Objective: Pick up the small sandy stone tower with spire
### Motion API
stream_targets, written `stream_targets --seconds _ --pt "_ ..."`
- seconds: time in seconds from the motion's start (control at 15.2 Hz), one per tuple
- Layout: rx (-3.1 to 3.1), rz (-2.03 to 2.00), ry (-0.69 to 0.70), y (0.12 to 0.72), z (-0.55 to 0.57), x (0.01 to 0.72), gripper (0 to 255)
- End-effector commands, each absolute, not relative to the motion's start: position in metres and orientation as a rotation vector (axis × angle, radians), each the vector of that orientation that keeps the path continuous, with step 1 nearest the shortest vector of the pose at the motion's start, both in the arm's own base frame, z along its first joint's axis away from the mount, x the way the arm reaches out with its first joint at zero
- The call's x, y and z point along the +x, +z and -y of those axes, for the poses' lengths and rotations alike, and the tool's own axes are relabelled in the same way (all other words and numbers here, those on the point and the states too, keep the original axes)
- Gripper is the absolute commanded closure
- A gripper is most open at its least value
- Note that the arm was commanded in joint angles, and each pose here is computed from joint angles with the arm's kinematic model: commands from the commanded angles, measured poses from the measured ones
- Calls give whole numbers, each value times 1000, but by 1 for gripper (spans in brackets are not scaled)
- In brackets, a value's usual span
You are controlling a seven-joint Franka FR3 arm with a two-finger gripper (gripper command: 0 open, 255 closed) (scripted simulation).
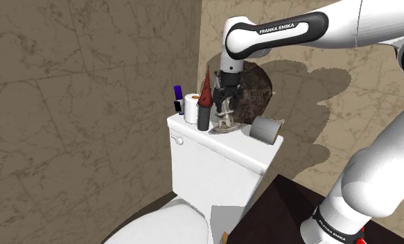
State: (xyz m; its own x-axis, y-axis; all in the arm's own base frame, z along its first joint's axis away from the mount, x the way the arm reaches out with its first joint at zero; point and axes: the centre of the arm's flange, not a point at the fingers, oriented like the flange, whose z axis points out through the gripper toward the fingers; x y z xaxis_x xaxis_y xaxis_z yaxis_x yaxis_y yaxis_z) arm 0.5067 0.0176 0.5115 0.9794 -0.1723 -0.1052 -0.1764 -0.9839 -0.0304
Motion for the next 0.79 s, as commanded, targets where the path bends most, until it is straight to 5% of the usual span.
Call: stream_targets --seconds 0.0,0.73 --pt "-3088 -282 270 477 -14 511 255" --pt "-3088 -282 272 488 -14 514 255"
